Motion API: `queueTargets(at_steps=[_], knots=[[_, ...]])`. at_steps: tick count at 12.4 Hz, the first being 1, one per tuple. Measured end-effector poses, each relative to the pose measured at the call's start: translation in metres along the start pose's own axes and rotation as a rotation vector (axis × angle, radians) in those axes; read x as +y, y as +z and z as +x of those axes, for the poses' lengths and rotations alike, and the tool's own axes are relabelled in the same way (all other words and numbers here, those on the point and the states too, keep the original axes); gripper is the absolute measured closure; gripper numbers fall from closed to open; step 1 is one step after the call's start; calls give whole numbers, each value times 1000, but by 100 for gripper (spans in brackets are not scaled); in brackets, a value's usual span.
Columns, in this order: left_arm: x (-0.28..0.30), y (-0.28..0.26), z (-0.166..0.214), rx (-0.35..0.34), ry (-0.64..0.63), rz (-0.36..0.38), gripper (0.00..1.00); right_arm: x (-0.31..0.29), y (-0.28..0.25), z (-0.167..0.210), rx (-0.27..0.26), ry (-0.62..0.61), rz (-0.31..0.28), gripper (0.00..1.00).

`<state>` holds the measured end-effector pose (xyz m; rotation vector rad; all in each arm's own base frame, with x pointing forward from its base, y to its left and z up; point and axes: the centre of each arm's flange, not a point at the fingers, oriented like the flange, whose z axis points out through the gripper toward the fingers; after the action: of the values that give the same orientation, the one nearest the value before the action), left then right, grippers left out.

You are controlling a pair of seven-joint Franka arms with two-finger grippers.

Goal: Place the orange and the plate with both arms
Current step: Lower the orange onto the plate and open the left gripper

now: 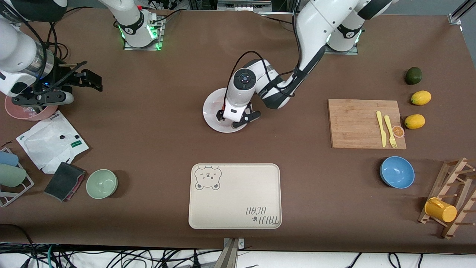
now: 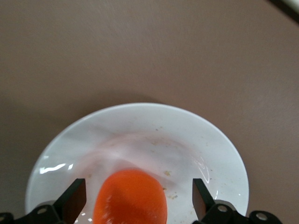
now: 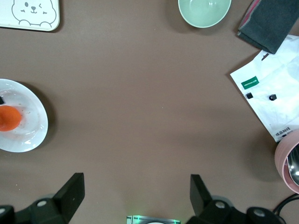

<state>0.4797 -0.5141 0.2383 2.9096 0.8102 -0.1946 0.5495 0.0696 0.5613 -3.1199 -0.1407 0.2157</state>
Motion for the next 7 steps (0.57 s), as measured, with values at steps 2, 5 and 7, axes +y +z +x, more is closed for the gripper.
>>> queueTargets(at_steps=[2, 5, 7], knots=[[-7, -45, 11, 24, -14, 46, 0, 0, -1, 0, 2, 1, 0, 0], [-23, -87, 32, 89, -19, 113, 0, -2, -1, 0, 1, 0, 24, 0], [-37, -102, 52, 144, 25, 180, 0, -12, 3, 2, -6, -2, 101, 0]])
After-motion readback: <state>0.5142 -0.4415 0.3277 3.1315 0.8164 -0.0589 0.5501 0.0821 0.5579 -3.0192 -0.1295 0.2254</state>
